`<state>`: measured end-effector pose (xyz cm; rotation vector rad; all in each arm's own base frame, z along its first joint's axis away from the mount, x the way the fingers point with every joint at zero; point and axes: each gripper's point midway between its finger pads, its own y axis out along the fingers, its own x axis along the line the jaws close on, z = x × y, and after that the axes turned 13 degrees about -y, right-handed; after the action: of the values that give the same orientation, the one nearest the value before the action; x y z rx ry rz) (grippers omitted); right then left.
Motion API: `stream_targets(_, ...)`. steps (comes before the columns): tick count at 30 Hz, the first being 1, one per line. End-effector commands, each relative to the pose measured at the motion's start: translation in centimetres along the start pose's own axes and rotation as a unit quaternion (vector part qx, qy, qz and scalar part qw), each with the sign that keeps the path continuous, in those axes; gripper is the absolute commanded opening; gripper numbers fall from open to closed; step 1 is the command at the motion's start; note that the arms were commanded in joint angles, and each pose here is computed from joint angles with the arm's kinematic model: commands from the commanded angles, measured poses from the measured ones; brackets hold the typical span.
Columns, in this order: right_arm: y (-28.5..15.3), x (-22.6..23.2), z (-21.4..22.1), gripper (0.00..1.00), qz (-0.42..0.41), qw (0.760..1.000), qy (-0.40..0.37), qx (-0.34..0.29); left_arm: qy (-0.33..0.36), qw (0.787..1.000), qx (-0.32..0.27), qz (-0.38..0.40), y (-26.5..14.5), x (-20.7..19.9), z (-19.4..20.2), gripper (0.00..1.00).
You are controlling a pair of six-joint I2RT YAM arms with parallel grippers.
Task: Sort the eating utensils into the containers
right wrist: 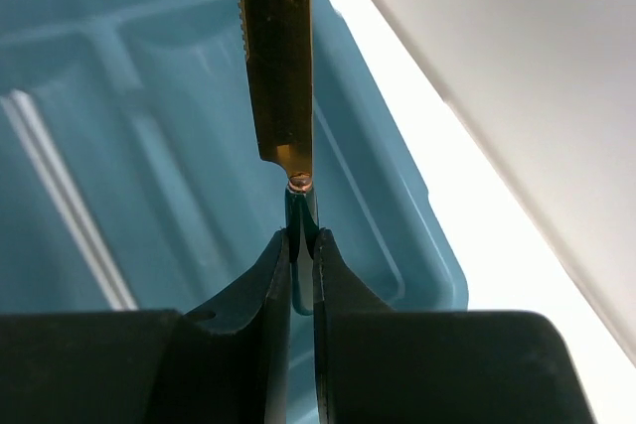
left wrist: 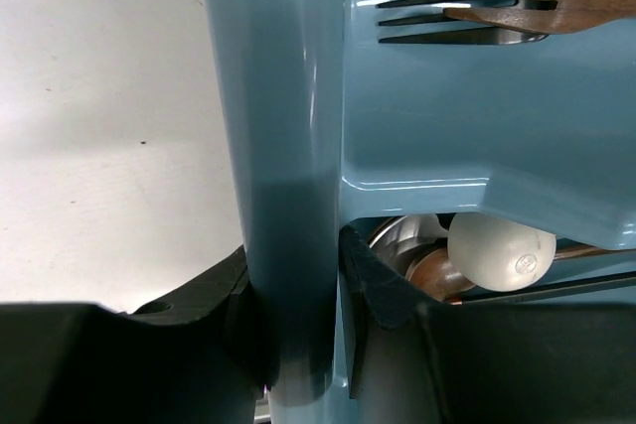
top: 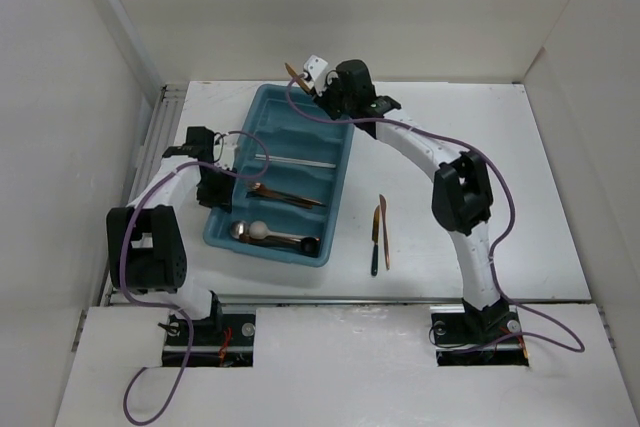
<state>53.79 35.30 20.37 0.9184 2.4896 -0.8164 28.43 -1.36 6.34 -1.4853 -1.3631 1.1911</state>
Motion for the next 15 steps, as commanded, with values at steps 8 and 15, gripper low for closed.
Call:
stream_targets(8, 2.1, -1.7, 4.5, 0.00, 0.068, 0.993, -0.054, 0.083, -0.001, 0.998, 0.052, -0.020, -0.8, 0.9, 1.1, 0.00)
stream_targets(15, 2.6, 0.2, 3.3, 0.41, 0.048, 0.994, -0.076, 0.068, 0.004, 0.999, 0.050, -0.015, -1.8, 0.6, 0.4, 0.00)
